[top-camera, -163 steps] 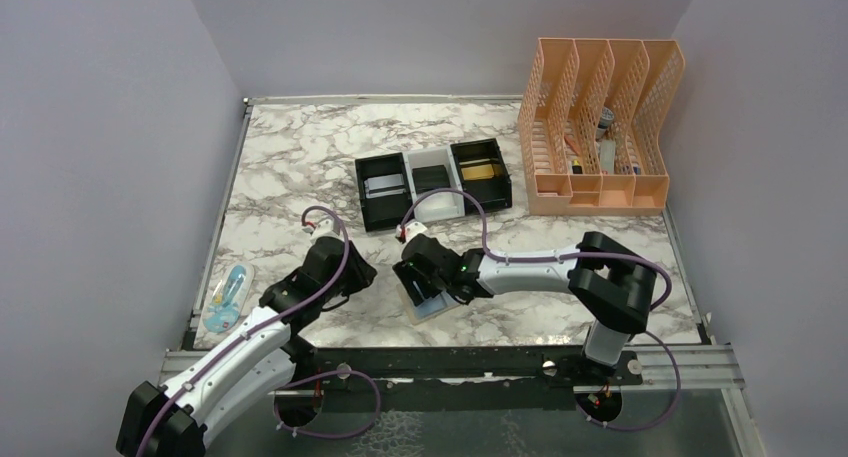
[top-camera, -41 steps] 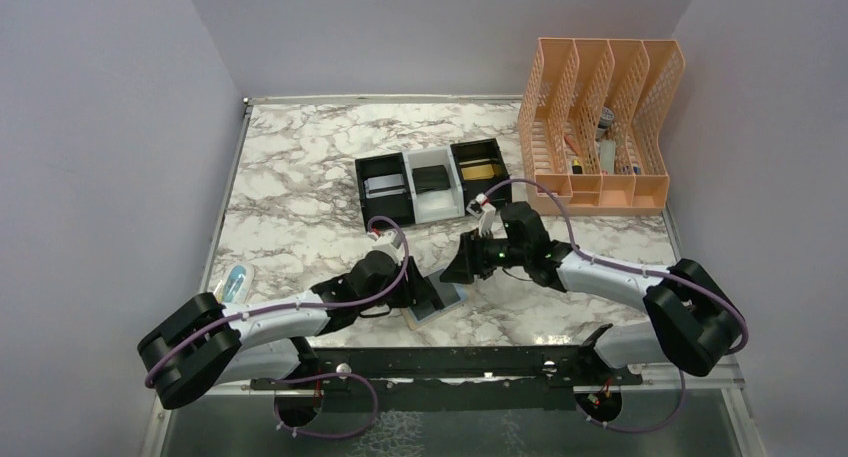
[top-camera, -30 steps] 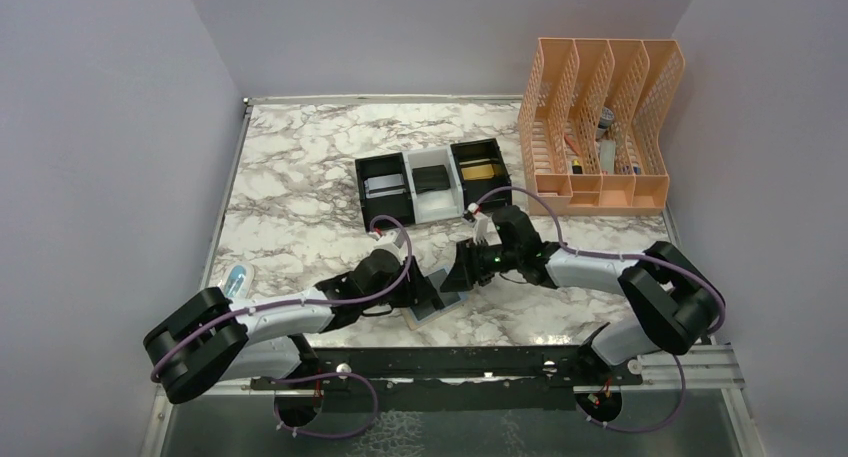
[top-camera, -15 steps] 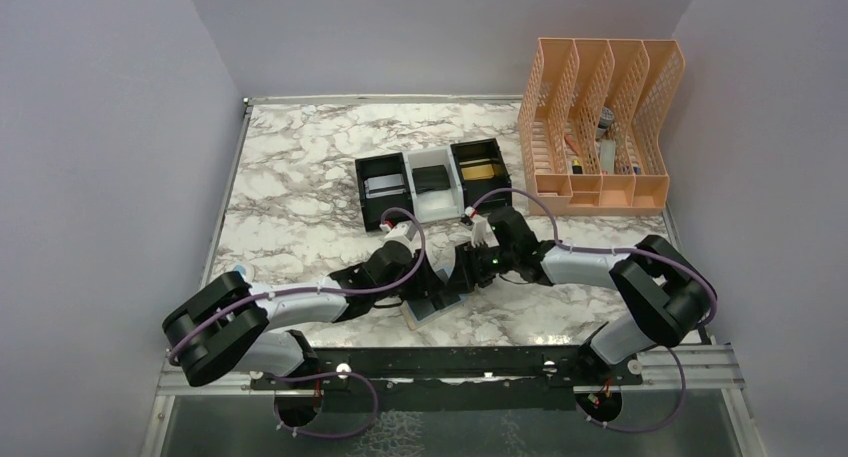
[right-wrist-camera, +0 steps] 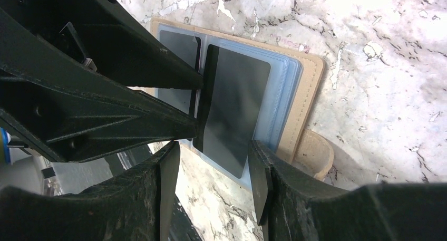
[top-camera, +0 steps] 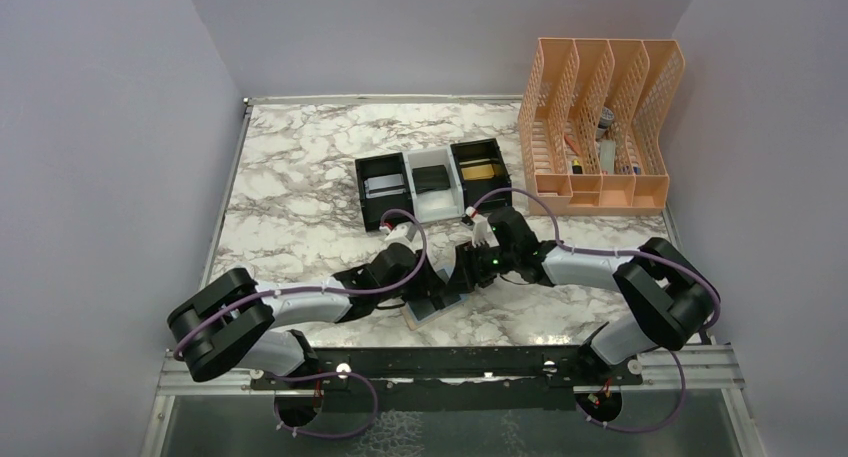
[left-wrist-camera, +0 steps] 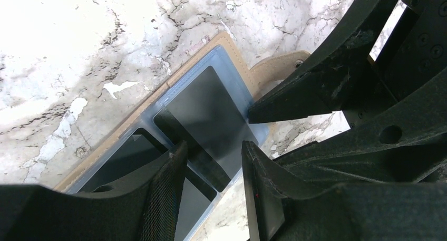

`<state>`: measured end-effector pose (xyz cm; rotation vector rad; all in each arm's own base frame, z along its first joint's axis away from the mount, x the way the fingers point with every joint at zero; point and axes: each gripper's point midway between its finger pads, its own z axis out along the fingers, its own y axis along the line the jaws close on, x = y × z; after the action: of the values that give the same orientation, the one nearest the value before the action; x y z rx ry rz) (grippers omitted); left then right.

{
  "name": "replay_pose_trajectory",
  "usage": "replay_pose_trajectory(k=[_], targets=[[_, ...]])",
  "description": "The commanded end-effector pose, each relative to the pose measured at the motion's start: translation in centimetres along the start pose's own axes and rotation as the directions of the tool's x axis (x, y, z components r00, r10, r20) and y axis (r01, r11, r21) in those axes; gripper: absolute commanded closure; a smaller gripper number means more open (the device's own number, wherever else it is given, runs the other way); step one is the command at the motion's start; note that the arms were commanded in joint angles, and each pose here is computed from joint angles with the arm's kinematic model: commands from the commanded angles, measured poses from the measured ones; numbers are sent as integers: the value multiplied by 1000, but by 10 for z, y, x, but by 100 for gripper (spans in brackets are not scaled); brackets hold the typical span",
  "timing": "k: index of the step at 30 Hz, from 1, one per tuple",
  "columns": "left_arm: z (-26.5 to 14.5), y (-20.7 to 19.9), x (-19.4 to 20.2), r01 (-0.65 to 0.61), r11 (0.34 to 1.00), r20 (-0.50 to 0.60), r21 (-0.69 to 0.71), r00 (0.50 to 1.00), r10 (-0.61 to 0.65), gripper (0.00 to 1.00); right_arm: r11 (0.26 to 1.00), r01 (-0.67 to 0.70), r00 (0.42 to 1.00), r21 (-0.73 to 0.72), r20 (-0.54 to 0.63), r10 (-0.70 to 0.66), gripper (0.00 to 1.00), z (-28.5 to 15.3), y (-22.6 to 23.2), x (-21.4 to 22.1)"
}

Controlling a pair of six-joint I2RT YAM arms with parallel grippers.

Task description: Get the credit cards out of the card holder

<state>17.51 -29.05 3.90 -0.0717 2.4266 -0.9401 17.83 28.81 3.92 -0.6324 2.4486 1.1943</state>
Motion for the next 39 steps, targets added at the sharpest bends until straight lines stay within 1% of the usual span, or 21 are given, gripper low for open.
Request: replay_pose_trajectory(k=[1, 7, 11, 15, 21, 25, 29, 33, 39], targets=[[-5, -4, 3, 5, 1000, 4, 16, 1000, -5, 54, 999, 23, 999, 45, 39, -25, 49, -2, -5, -9], [-4, 4, 5, 8, 999, 5, -37, 1000, -8, 53, 999, 25, 999, 40, 34, -26, 49, -1, -4, -9], [2, 14, 12, -1, 997, -17, -82, 1000, 0, 53, 999, 20, 999, 31, 31, -21, 49, 0, -4, -8], [7, 15, 15, -10, 995, -24, -97, 1000, 7, 53, 999, 19, 999, 28, 33, -20, 49, 0, -3, -8], [8, 9, 15, -5, 997, -2, -82, 1000, 5, 58, 999, 16, 999, 38, 37, -18, 49, 0, -5, -8], [8, 6, 14, 5, 998, 8, -65, 1000, -5, 64, 999, 20, 999, 35, 37, -21, 50, 0, -5, -8], [8, 3, 13, 48, 998, 29, -32, 998, -47, 70, 999, 18, 999, 45, 33, -19, 52, 0, -7, -6], [7, -2, 11, 95, 995, 52, -2, 994, -95, 75, 995, 8, 999, 103, 41, -12, 53, -1, -19, -3], [11, -15, 8, 170, 983, 65, 76, 982, -175, 78, 989, -9, 999, 150, 42, 3, 55, -1, -31, 4]])
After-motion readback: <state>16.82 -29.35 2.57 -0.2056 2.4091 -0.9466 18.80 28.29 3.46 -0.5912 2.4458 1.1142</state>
